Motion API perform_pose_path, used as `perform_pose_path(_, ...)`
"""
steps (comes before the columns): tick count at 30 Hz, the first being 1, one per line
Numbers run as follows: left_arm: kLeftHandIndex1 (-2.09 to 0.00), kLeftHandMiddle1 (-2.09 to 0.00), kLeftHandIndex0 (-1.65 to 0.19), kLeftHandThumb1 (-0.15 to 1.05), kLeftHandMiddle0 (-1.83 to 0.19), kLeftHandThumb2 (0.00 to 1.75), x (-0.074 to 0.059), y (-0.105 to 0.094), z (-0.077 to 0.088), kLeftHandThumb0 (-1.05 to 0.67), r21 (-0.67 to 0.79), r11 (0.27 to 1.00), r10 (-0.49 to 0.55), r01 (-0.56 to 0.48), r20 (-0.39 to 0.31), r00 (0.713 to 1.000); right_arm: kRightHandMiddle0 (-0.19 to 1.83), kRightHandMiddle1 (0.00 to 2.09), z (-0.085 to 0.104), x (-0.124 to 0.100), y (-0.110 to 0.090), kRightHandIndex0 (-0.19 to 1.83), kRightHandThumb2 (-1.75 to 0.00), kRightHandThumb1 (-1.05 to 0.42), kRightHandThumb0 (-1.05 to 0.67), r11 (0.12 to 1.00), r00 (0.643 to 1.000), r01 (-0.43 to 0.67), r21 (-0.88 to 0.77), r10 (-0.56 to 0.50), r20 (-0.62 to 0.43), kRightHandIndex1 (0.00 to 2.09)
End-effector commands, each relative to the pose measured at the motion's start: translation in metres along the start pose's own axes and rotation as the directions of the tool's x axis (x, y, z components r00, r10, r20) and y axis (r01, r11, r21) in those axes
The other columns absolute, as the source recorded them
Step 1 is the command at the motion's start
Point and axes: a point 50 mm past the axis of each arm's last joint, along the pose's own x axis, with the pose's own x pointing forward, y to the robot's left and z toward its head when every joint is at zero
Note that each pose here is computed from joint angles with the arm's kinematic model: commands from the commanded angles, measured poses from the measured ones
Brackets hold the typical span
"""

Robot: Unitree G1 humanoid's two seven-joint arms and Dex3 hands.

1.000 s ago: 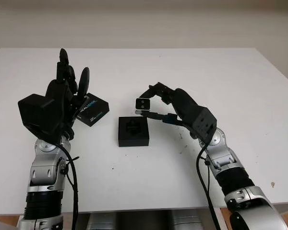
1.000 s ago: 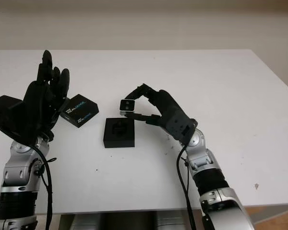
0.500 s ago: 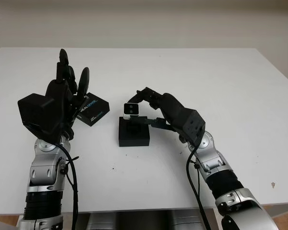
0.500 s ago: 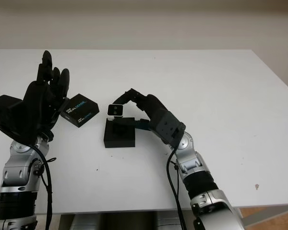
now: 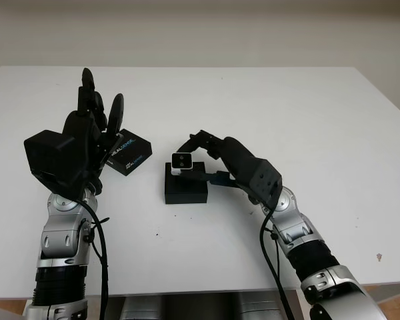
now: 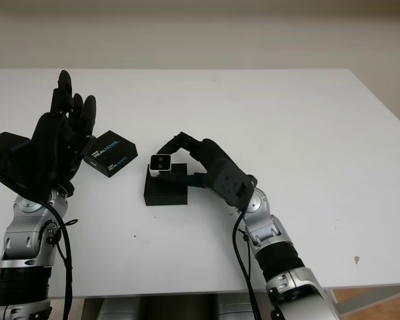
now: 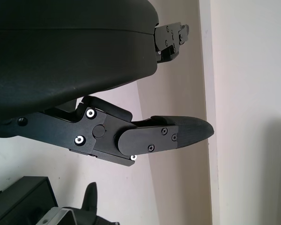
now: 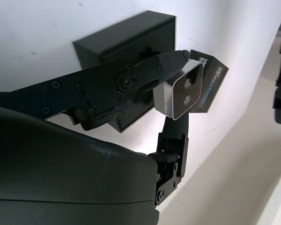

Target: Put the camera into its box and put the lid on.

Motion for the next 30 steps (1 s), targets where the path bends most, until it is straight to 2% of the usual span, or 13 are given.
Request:
perform_pose_path(1,0.00,0.00,0.19,1.05,0.19,0.48,0.001,0.001,0.004,-0.64,0.006,1.000,-0.001,0.001,0.024,1.000,0.38,1.47,0.000,-0.001,-0.002,0.18,-0.10,-1.05,-0.49,1.000,1.000,0.007,-0.005,-0.007,0.006,0.05)
perform_pose_path(15,0.00,0.00,0.19,1.05,0.19,0.50,0.000,0.000,0.004,-0.62,0.002,1.000,-0.001,0.001,0.022,1.000,0.37,1.49,-0.010,-0.004,0.005,0.18,-0.08,-1.05,-0.46,1.000,0.999,0.017,0.019,-0.016,-0.038,0.05)
perform_pose_path(30,0.00,0.00,0.19,1.05,0.19,0.51,-0.001,0.001,0.004,-0.61,0.011,1.000,-0.012,0.012,0.018,1.000,0.33,1.50,-0.012,-0.001,0.011,0.19,-0.09,-1.05,-0.47,1.000,0.999,0.017,-0.002,-0.017,-0.049,0.06)
